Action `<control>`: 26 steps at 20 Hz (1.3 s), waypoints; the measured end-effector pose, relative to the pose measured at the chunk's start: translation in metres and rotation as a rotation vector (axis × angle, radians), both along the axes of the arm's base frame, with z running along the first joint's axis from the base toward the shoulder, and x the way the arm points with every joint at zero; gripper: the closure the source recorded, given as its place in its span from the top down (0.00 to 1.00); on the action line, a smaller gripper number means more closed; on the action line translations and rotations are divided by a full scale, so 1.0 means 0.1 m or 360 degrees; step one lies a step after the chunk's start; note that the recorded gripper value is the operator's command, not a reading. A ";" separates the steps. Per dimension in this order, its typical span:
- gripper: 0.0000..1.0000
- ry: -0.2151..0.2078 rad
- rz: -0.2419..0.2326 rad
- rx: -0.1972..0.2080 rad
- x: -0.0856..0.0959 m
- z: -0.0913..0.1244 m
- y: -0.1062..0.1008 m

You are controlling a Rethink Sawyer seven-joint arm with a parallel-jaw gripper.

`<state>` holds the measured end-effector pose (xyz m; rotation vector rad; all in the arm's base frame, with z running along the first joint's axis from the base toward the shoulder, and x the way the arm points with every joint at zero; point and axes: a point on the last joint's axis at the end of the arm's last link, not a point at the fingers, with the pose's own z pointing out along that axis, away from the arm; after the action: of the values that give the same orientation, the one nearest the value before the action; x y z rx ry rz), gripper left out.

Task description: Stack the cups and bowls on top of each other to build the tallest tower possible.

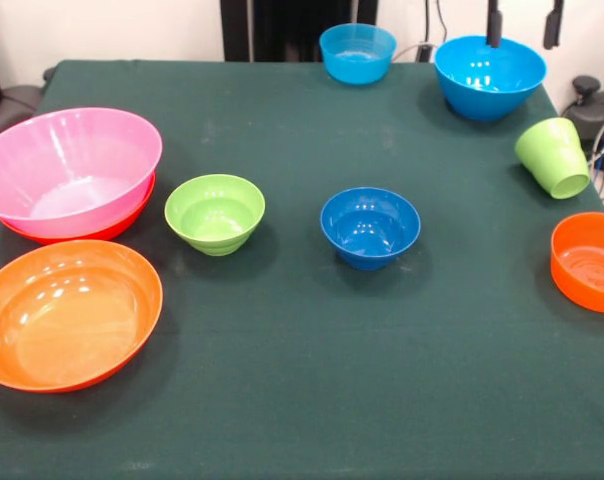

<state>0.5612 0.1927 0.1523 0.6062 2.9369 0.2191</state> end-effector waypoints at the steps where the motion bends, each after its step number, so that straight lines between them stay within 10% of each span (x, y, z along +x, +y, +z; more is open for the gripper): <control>1: 1.00 0.0001 0.0002 0.0001 0.00 0.01 0.02; 26: 1.00 -0.0094 -0.0029 -0.0067 -0.28 0.54 -0.18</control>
<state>0.5336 0.1750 0.2063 0.6094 2.8706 0.1698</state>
